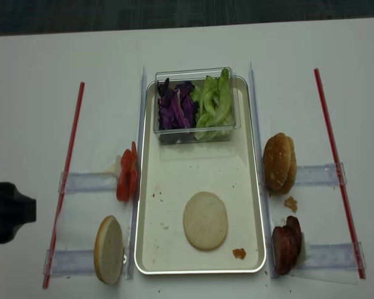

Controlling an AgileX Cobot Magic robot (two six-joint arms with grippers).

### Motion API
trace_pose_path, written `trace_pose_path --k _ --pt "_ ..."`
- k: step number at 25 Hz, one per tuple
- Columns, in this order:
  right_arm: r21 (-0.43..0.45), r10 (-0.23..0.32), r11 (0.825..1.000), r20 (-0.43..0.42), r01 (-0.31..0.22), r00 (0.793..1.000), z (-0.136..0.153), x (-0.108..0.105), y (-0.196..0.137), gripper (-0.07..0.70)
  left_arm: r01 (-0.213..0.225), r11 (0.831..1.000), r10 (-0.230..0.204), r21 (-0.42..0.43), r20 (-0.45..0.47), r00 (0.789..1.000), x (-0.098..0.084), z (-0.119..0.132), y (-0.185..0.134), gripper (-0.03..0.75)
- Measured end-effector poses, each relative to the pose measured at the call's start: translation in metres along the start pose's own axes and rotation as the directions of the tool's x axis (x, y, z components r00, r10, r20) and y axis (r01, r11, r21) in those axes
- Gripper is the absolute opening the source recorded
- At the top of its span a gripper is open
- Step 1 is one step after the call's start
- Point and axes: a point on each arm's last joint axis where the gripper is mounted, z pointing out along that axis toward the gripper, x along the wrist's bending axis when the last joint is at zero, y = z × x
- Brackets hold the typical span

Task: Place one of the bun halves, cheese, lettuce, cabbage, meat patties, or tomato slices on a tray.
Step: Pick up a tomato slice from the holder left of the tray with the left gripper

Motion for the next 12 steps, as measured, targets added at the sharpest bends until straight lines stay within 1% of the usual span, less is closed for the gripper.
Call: trace_pose_path --k 6,9,12 --pt "0.000 0.000 1.000 0.000 0.000 1.000 0.000 0.000 0.000 0.477 0.002 0.998 -0.002 0.068 -0.003 1.000 0.000 0.011 0.023 0.375" --pt "0.000 0.000 1.000 0.000 0.000 1.000 0.000 0.000 0.000 0.477 -0.020 0.994 0.020 0.105 -0.003 1.000 0.000 0.019 0.029 0.374" --pt "0.000 0.000 1.000 0.000 0.000 1.000 0.000 0.000 0.000 0.477 -0.018 0.991 0.018 0.136 -0.004 1.000 0.000 0.026 0.032 0.373"
